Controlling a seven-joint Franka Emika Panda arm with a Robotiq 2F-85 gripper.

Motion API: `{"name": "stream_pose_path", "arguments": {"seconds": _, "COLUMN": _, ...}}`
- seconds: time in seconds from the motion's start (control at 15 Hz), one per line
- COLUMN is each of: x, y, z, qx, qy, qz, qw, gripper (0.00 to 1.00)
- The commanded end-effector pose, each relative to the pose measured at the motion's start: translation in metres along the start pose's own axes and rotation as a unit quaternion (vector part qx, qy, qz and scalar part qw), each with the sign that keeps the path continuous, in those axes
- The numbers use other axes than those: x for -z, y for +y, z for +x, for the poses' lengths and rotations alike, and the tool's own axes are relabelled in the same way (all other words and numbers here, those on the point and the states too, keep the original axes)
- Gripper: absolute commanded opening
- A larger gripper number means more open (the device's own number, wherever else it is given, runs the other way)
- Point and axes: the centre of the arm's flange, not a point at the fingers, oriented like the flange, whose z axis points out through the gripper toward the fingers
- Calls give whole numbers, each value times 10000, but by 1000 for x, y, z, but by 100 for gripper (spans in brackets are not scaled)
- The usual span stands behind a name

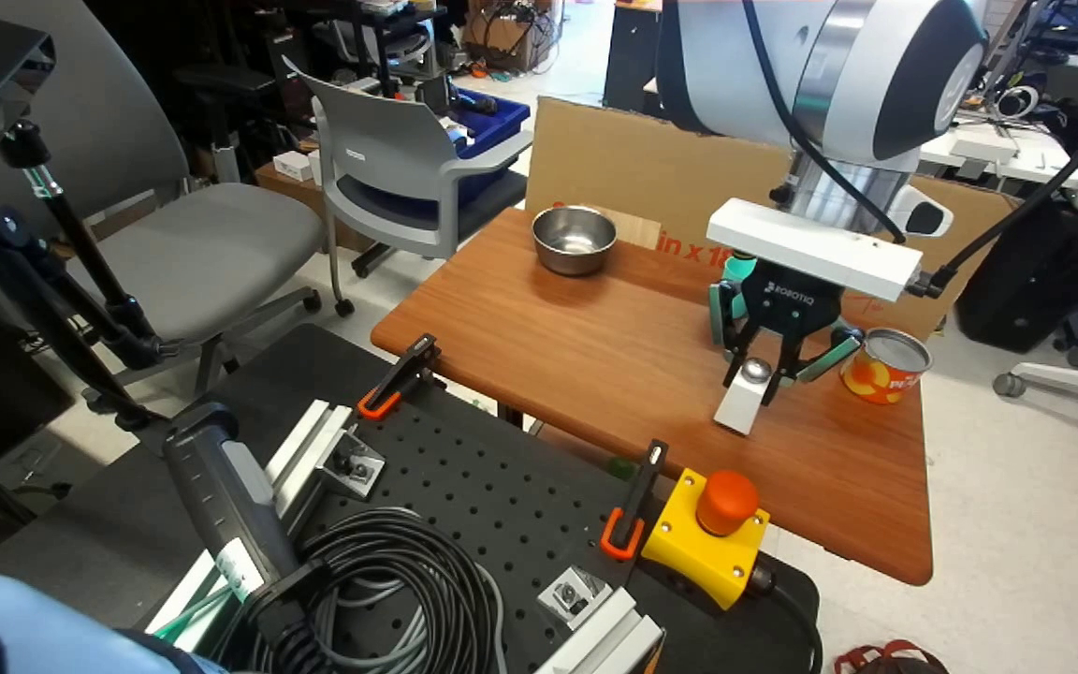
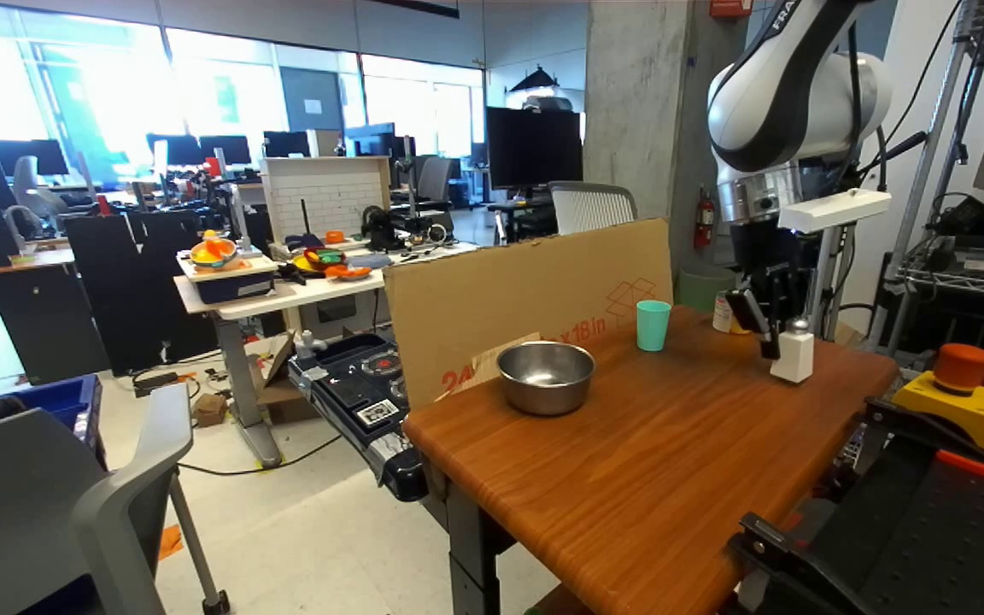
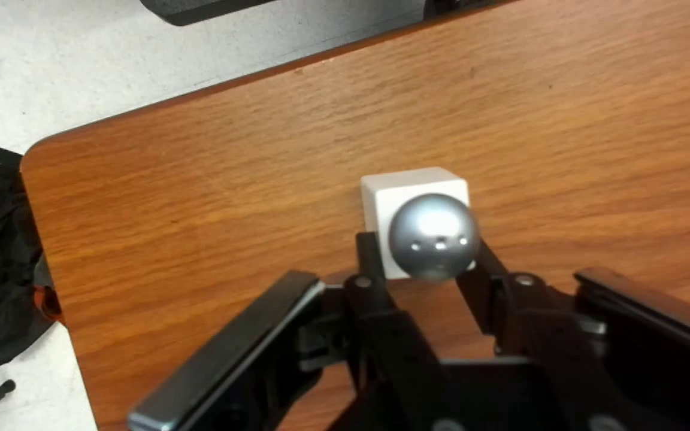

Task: Move the saltshaker to the left

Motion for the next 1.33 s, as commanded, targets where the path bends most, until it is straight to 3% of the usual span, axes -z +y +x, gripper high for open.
{"name": "stream_pose_path", "arguments": {"seconds": 0.0, "x": 24, "y": -5, "z": -6, "qx": 90, "qy": -7, "qz": 75, "qw": 9999, "gripper": 12}}
{"name": "stream_pose_path", "arguments": {"seconds": 0.4, "x": 48, "y": -74, "z": -28, "qx": 895, "qy": 419, "qz": 400, "qw": 9943, "gripper": 12}}
{"name": "stream_pose_path", "arguments": {"seconds": 0.8, "x": 32, "y": -149, "z": -51, "qx": 1766, "qy": 650, "qz": 373, "qw": 9814, "gripper": 12}}
{"name": "stream_pose_path", "arguments": {"seconds": 1.27, "x": 25, "y": -170, "z": -50, "qx": 2280, "qy": 724, "qz": 321, "qw": 9704, "gripper": 12}}
